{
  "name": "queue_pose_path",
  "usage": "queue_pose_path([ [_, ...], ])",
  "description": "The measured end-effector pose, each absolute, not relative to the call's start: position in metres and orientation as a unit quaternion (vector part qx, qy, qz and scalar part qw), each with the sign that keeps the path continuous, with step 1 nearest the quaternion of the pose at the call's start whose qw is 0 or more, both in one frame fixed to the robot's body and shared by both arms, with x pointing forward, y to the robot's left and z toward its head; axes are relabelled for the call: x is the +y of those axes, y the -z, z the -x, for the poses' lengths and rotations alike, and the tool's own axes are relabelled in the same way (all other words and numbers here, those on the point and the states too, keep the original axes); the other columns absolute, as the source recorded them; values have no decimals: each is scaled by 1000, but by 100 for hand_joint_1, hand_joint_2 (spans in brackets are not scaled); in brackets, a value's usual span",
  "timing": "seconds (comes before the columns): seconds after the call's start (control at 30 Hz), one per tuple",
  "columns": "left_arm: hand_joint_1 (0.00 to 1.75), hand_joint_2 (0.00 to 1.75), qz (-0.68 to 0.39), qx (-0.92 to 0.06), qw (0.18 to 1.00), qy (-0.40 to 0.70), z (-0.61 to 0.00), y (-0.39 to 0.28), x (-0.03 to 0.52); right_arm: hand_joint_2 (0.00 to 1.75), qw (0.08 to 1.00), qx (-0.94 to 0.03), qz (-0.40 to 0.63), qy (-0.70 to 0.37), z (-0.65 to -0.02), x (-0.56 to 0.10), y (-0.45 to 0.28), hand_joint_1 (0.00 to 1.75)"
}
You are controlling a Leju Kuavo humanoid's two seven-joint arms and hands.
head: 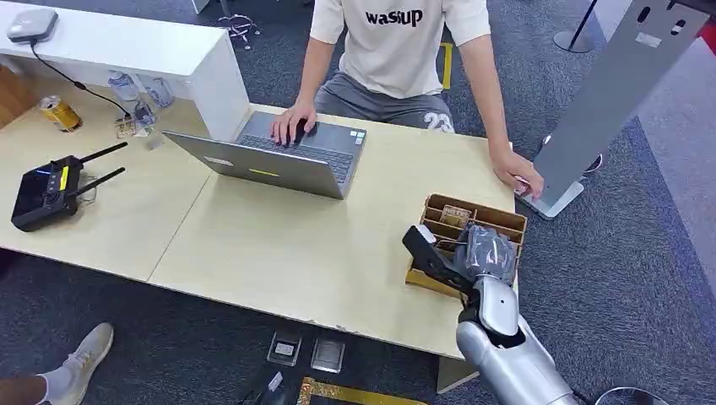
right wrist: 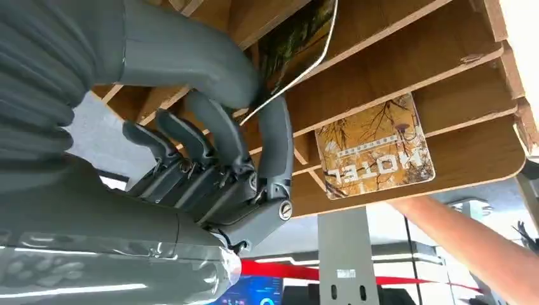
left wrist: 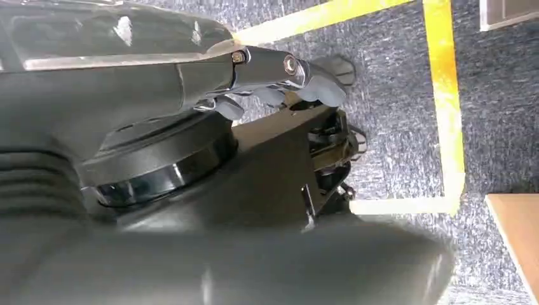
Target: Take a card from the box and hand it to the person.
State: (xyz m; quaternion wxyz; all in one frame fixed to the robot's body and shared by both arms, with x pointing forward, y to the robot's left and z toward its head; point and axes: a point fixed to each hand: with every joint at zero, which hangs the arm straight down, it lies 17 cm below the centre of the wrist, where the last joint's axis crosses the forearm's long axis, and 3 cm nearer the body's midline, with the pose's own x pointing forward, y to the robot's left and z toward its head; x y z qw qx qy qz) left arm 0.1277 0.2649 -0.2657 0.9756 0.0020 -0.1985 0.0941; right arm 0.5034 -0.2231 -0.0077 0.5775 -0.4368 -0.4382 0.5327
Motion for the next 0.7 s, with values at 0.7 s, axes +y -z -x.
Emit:
queue_pose_path([
  [0.7,0,175,-6,-202,974,-103,-128,266,268,175,553,-497,473,-473,-517,-224,-57,175],
])
